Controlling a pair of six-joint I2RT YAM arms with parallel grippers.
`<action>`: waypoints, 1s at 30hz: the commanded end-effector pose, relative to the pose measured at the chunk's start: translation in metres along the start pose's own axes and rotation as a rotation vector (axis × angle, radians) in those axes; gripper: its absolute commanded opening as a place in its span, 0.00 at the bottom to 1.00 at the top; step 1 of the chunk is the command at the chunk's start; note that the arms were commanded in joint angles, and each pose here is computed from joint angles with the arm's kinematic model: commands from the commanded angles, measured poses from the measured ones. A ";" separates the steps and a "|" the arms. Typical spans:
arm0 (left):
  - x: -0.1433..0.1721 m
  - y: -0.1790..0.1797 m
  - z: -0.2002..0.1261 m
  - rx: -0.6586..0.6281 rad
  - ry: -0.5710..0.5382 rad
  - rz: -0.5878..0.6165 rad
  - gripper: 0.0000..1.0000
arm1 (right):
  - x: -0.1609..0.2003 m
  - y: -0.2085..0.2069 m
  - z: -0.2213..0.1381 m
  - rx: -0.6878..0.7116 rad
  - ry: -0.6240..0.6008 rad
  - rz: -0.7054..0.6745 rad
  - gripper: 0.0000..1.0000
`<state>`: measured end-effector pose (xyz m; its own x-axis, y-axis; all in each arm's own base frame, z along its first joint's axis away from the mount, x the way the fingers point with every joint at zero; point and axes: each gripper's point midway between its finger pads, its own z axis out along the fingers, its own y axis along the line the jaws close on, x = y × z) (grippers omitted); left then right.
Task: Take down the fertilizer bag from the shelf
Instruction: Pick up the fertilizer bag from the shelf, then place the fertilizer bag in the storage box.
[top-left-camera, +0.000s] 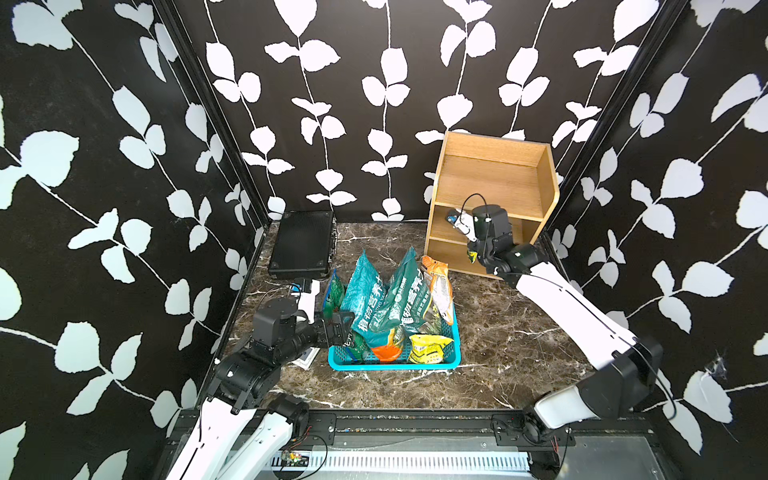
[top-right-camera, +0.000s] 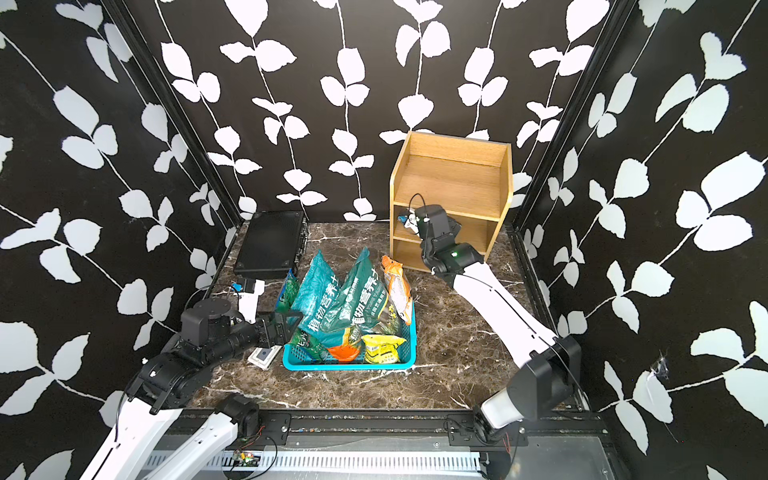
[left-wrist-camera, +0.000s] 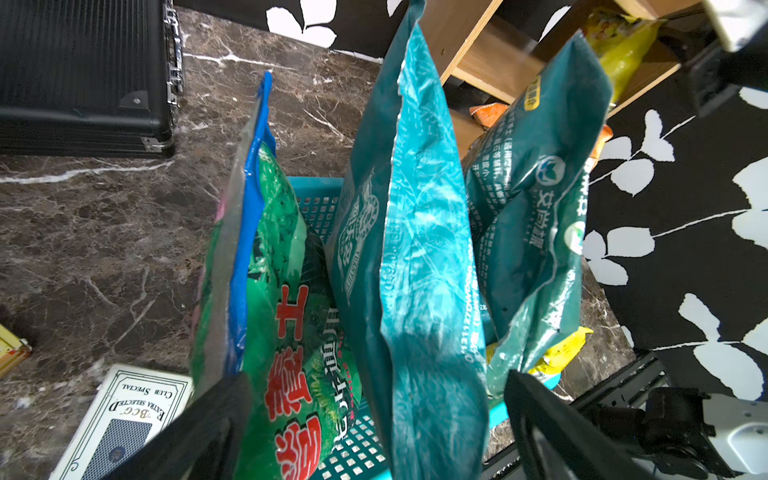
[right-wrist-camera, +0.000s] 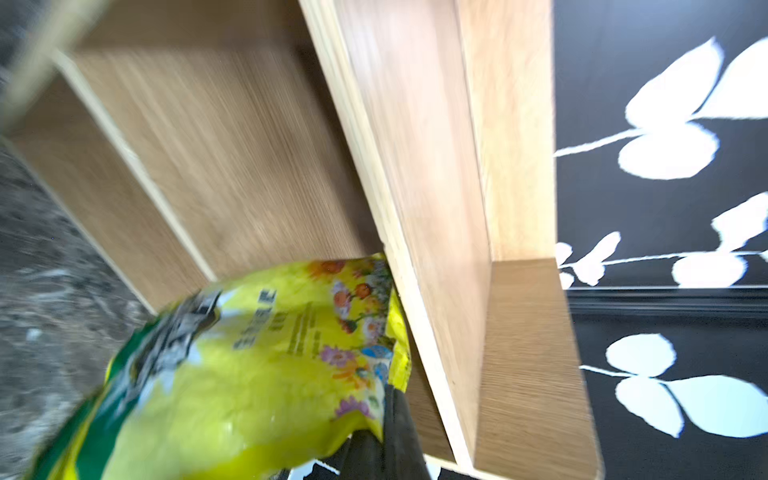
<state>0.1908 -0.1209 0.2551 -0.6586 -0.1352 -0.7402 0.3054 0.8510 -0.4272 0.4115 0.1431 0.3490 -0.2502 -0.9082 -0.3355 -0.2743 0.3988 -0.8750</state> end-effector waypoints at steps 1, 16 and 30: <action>0.000 0.004 -0.001 -0.017 -0.008 0.002 0.99 | -0.039 -0.051 -0.061 0.133 -0.164 0.123 0.00; -0.010 -0.006 -0.025 0.021 -0.083 0.017 0.99 | -0.127 0.022 -0.221 0.025 -0.816 -0.051 0.00; -0.012 -0.013 -0.035 0.046 -0.082 0.013 0.99 | -0.160 0.093 -0.277 -0.163 -1.115 -0.113 0.00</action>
<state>0.1774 -0.1158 0.2750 -0.6152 -0.1549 -0.7730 0.3347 0.8364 -0.4340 0.1814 0.3478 0.3929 0.6793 -0.6239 -0.3864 -0.3816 0.1493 -0.9122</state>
